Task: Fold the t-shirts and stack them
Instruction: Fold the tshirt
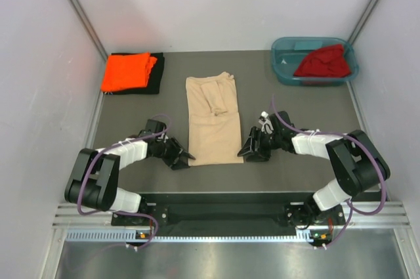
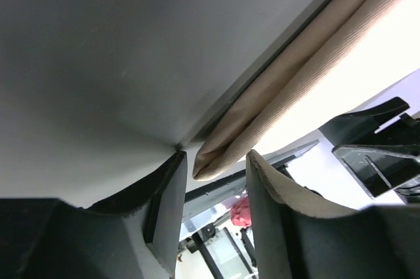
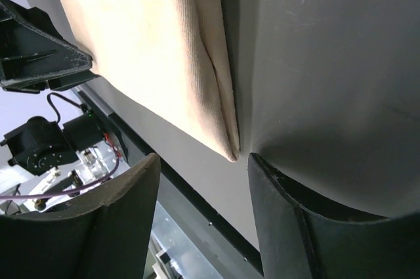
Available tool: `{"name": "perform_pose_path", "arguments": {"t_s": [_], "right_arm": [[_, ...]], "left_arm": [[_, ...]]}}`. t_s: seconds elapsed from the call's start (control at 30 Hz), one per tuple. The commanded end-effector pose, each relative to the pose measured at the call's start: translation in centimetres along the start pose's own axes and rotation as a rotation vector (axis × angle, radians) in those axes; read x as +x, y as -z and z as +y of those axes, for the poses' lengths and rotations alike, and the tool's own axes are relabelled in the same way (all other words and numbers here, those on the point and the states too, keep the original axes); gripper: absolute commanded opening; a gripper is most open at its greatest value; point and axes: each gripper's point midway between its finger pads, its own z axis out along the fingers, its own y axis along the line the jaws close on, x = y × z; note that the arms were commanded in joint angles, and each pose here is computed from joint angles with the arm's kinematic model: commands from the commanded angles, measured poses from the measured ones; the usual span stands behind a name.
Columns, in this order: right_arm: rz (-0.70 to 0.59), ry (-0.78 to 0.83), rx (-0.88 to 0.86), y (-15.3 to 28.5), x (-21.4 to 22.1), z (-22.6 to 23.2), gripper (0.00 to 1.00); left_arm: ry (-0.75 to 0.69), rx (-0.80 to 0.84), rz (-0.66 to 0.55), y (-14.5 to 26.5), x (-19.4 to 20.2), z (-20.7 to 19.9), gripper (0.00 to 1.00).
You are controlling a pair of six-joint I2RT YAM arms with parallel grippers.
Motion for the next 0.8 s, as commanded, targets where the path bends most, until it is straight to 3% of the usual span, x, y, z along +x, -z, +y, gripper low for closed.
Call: {"name": "perform_pose_path", "arguments": {"t_s": [0.0, 0.13, 0.47, 0.57, 0.77], "right_arm": [[-0.012, 0.05, -0.02, -0.3, -0.6, 0.7, 0.56], [-0.009, 0.041, -0.009, -0.4, -0.5, 0.4, 0.56], [-0.028, -0.026, -0.006, -0.7, -0.2, -0.3, 0.54], [-0.039, -0.044, 0.006, -0.6, -0.1, -0.6, 0.53], [-0.048, -0.066, 0.022, -0.6, 0.4, -1.2, 0.5]], "left_arm": [[0.015, -0.005, -0.034, -0.8, -0.6, 0.7, 0.46], [0.027, -0.016, -0.038, -0.9, -0.5, 1.3, 0.42], [0.007, 0.004, -0.033, -1.0, -0.4, 1.1, 0.13], [0.0, 0.022, -0.025, -1.1, -0.4, 0.8, 0.0], [-0.015, 0.072, -0.008, -0.8, -0.1, -0.4, 0.0]]}}
